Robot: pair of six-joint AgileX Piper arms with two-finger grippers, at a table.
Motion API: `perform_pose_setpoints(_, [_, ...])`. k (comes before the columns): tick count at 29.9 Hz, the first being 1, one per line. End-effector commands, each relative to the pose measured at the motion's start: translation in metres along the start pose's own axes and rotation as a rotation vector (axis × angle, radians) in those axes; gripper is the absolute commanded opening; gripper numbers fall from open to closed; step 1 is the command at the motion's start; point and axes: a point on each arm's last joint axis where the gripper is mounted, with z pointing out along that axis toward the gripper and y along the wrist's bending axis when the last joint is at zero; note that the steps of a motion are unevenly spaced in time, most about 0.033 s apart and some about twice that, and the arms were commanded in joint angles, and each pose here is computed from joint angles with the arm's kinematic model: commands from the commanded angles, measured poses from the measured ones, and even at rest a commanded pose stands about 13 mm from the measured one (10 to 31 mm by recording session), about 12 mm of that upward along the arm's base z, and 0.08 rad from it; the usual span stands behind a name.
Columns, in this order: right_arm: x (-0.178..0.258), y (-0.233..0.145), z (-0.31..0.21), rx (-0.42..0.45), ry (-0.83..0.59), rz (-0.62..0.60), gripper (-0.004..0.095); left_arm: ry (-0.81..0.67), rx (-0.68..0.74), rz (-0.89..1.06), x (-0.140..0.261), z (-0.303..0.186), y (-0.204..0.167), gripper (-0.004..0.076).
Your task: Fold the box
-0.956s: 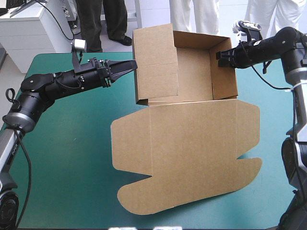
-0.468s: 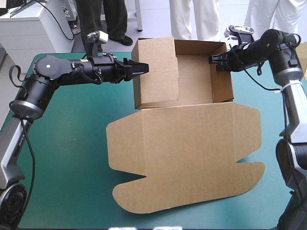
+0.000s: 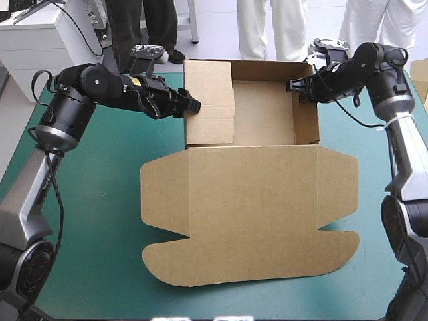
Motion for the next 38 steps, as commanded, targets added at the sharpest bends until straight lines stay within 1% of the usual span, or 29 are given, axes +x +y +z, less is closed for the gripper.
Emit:
perform_pose_setpoints(1, [-0.005,0.028,-0.031,-0.044,-0.103,0.005,-0.0006,-0.069,-0.040,0.007,-0.010,-0.017,-0.009,0.0442])
perform_pose_setpoints(3, [-0.006,0.032,-0.030,-0.038,-0.110,0.016,-0.0006,-0.037,-0.069,0.003,-0.010,-0.012,-0.006,0.0442])
perform_pose_setpoints(11, [-0.004,0.050,-0.024,-0.068,-0.107,0.023,-0.0006,0.052,-0.155,0.037,-0.008,0.011,-0.008,0.0428])
perform_pose_setpoints(17, [-0.004,0.050,-0.024,-0.069,-0.106,0.031,-0.0006,0.055,-0.295,0.042,-0.009,0.010,0.004,0.0428])
perform_pose_setpoints(22, [-0.005,0.052,-0.025,-0.091,-0.117,0.055,-0.0006,0.086,-0.313,0.041,-0.007,0.018,0.009,0.0428])
perform_pose_setpoints(24, [-0.003,0.051,-0.024,-0.089,-0.098,0.054,-0.0006,0.071,-0.332,0.040,-0.008,0.017,0.011,0.0409])
perform_pose_setpoints(26, [-0.001,0.051,-0.022,-0.081,-0.074,0.051,-0.0006,0.058,-0.346,0.029,-0.009,0.017,0.012,0.0339])
perform_pose_setpoints(30, [0.001,0.050,-0.021,-0.078,-0.046,0.051,-0.0006,0.068,-0.347,0.027,-0.009,0.021,0.014,0.0145])
perform_pose_setpoints(32, [0.003,0.050,-0.019,-0.076,-0.017,0.048,-0.0006,0.086,-0.346,0.020,-0.008,0.026,0.015,0.0069])
perform_pose_setpoints(33, [0.005,0.050,-0.017,-0.072,-0.001,0.044,-0.0006,0.092,-0.338,0.015,-0.008,0.028,0.015,0.0045])
perform_pose_setpoints(36, [0.009,0.053,-0.010,-0.022,0.041,0.005,-0.0006,0.130,-0.333,0.003,-0.005,0.036,0.018,-0.0025])
perform_pose_setpoints(38, [0.012,0.061,-0.005,0.000,0.051,-0.031,-0.0006,0.166,-0.337,-0.003,-0.002,0.041,0.021,-0.0032])
